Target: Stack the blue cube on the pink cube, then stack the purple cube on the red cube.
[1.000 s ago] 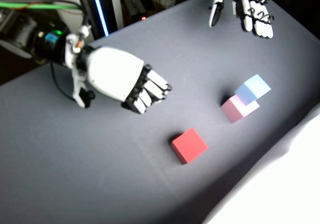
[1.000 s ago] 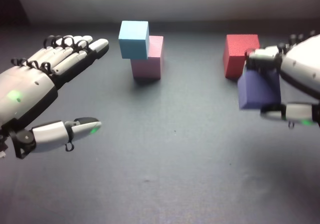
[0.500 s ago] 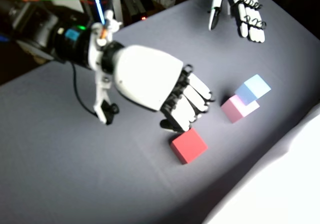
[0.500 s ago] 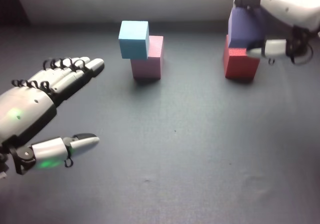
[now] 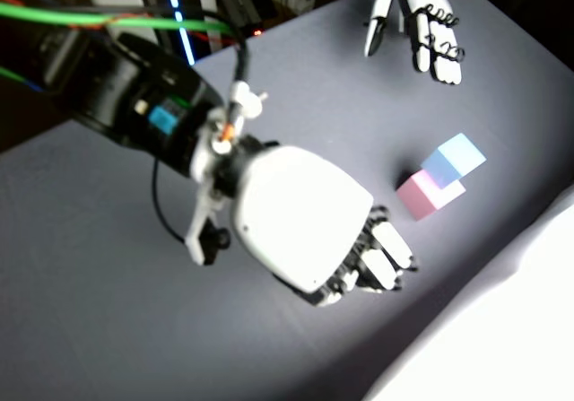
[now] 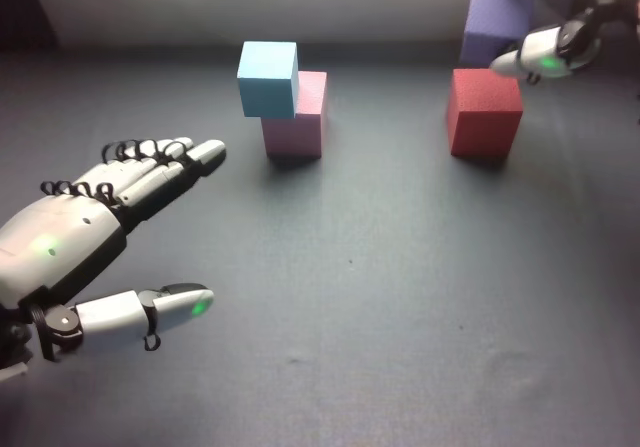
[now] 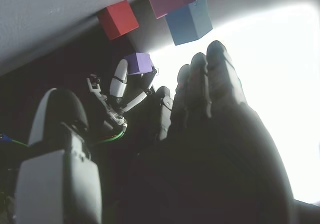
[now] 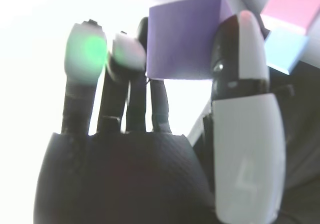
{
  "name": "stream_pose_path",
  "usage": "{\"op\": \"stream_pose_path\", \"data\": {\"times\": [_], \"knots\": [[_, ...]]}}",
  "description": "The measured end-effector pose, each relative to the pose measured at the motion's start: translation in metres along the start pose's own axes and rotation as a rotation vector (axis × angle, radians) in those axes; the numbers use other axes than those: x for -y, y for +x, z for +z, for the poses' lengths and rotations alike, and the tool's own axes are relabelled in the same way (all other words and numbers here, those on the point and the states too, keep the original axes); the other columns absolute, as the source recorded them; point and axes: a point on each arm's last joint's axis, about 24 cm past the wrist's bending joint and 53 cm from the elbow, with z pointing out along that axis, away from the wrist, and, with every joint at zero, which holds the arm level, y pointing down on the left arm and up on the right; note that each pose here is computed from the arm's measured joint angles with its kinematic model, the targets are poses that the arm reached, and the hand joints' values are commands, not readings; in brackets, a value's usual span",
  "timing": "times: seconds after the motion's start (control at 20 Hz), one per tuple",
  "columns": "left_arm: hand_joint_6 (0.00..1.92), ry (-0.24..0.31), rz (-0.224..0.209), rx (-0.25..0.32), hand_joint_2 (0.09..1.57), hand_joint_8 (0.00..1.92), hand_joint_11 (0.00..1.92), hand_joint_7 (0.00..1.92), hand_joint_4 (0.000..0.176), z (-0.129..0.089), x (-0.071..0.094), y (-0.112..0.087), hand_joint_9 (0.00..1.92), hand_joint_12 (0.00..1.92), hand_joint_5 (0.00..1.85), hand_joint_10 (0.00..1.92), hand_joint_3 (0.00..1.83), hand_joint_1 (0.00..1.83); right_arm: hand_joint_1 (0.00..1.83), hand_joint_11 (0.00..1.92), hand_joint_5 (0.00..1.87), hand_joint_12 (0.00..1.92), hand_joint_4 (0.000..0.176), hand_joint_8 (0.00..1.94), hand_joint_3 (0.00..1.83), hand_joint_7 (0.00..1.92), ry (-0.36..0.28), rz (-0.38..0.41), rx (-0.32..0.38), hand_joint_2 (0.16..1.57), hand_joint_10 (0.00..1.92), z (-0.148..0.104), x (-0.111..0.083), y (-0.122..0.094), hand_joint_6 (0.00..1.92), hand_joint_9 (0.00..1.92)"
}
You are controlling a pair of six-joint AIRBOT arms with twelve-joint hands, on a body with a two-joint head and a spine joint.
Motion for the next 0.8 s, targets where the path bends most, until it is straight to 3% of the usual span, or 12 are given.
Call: {"op": "stream_pose_path", "data": {"times": [0.1,0.25,0.3,0.35,0.4,0.5,0.6,0.65,0.7,0.8], "knots": [[0.0,-0.001,-0.009,0.0,1.19,0.0,0.0,0.0,0.176,0.0,-0.001,0.002,0.0,0.0,0.0,0.0,0.0,0.58,1.08,1.17,0.69,1.92,0.0,1.91,0.0,0.83,0.028,0.037,-0.044,1.27,1.92,0.008,0.007,0.014,1.4,1.03],[0.0,-0.002,-0.006,0.002,1.19,0.0,0.0,0.0,0.176,0.0,-0.002,0.001,0.0,0.0,0.0,0.0,0.0,0.57,1.08,1.27,0.69,1.92,0.0,1.9,0.0,0.94,0.044,0.055,-0.051,1.27,1.92,0.011,0.013,0.015,1.41,1.16],[0.0,-0.003,-0.008,0.004,1.19,0.0,0.0,0.0,0.176,0.0,-0.002,0.0,0.0,0.0,0.0,0.0,0.0,0.56,1.08,1.21,0.69,1.92,0.0,1.85,0.0,0.9,0.047,0.057,-0.05,1.27,1.92,0.012,0.014,0.016,1.41,1.09],[0.0,-0.003,-0.008,0.003,1.19,0.0,0.0,0.0,0.176,0.0,-0.002,0.0,0.0,0.0,0.0,0.0,0.0,0.56,1.15,1.04,0.65,1.92,0.0,1.61,0.0,0.73,0.048,0.057,-0.052,1.29,1.88,0.013,0.014,0.016,1.45,0.95],[0.0,-0.003,-0.009,0.003,1.19,0.0,0.0,0.0,0.176,0.0,-0.002,0.0,0.0,0.0,0.0,0.0,0.0,0.56,1.18,0.75,0.62,1.82,0.0,1.56,0.0,0.77,0.052,0.064,-0.057,1.28,1.56,0.014,0.015,0.018,1.35,0.78],[0.0,-0.001,-0.013,0.001,1.19,0.0,0.0,0.0,0.176,0.0,-0.002,0.003,0.0,0.0,0.0,0.0,0.0,0.54,1.17,0.81,0.58,1.91,0.0,1.71,0.0,0.71,0.05,0.071,-0.07,1.32,1.73,0.015,0.012,0.023,1.29,0.8],[0.0,0.0,-0.014,-0.001,1.19,0.0,0.0,0.0,0.176,0.0,-0.002,0.003,0.0,0.0,0.0,0.0,0.0,0.55,1.18,0.8,0.59,1.92,0.0,1.68,0.0,0.73,0.055,0.072,-0.082,1.3,1.72,0.014,0.015,0.028,1.27,0.81],[0.0,-0.001,-0.015,-0.001,1.19,0.0,0.0,0.0,0.176,0.0,-0.002,0.003,0.0,0.0,0.0,0.0,0.0,0.55,1.18,1.0,0.63,1.92,0.0,1.57,0.0,0.7,0.063,0.079,-0.09,1.29,1.86,0.013,0.018,0.031,1.41,0.92],[0.0,-0.002,-0.018,0.001,1.2,0.0,0.0,0.0,0.176,0.0,-0.002,0.003,0.0,0.0,0.0,0.0,0.0,0.53,1.09,1.17,0.67,1.92,0.0,1.74,0.0,0.86,0.07,0.083,-0.093,1.29,1.91,0.013,0.021,0.032,1.42,1.05],[0.0,-0.001,-0.018,0.002,1.2,0.0,0.0,0.0,0.176,0.0,-0.002,0.003,0.0,0.0,0.0,0.0,0.0,0.52,1.07,1.3,0.67,1.92,0.0,1.92,0.0,0.94,0.077,0.086,-0.095,1.28,1.92,0.013,0.024,0.032,1.43,1.18]]}}
